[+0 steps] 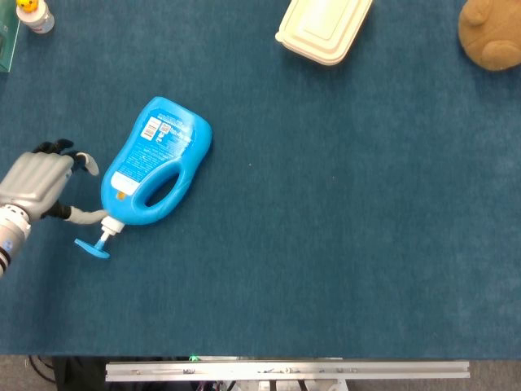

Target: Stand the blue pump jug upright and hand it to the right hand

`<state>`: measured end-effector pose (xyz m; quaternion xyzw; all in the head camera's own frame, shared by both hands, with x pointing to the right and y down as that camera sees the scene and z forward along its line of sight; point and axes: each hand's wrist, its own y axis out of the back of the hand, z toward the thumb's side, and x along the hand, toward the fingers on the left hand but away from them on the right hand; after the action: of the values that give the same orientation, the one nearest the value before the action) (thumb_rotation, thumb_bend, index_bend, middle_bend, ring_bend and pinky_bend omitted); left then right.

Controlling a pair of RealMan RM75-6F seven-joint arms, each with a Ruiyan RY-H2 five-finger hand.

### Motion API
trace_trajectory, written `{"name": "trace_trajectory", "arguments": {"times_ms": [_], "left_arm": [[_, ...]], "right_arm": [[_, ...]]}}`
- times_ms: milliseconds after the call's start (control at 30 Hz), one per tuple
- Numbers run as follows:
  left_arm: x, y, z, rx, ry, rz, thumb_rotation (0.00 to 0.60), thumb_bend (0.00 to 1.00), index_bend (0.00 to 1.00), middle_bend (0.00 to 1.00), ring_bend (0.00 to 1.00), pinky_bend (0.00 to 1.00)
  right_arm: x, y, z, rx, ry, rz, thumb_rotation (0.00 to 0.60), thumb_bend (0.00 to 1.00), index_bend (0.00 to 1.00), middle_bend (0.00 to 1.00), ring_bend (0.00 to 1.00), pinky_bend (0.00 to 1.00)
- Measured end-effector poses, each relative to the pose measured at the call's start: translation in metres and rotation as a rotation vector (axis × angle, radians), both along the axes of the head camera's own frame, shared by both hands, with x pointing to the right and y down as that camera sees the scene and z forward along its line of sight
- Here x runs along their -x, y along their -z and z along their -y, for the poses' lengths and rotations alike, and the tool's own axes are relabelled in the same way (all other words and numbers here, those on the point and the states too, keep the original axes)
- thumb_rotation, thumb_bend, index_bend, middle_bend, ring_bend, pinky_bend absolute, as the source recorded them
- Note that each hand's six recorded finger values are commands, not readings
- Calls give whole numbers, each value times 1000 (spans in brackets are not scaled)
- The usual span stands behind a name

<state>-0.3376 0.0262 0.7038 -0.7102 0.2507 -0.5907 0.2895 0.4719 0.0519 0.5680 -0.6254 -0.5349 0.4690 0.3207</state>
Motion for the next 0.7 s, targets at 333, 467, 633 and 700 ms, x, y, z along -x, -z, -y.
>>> {"name": "trace_trajectory", "arguments": {"times_ms": [333,467,633,700], "left_arm": [[27,-6,13,-33,-9,97,600,132,212,272,104,126],[40,-16,14,-35,-2,145,600,133,112,202,91,126],[34,-23,12,-48,-29,125,600,133,0,82,59,126],[29,-25,11,-59,-59,111,600,132,0,52,48,126]], "right_arm": [[2,0,0,2,3,-4,600,84,80,218,107,240],[3,0,1,3,3,-5,600,84,80,218,107,240],[7,-1,0,5,12,-7,600,84,80,218,107,240],[7,-1,0,5,11,-8,600,84,80,218,107,240]]}}
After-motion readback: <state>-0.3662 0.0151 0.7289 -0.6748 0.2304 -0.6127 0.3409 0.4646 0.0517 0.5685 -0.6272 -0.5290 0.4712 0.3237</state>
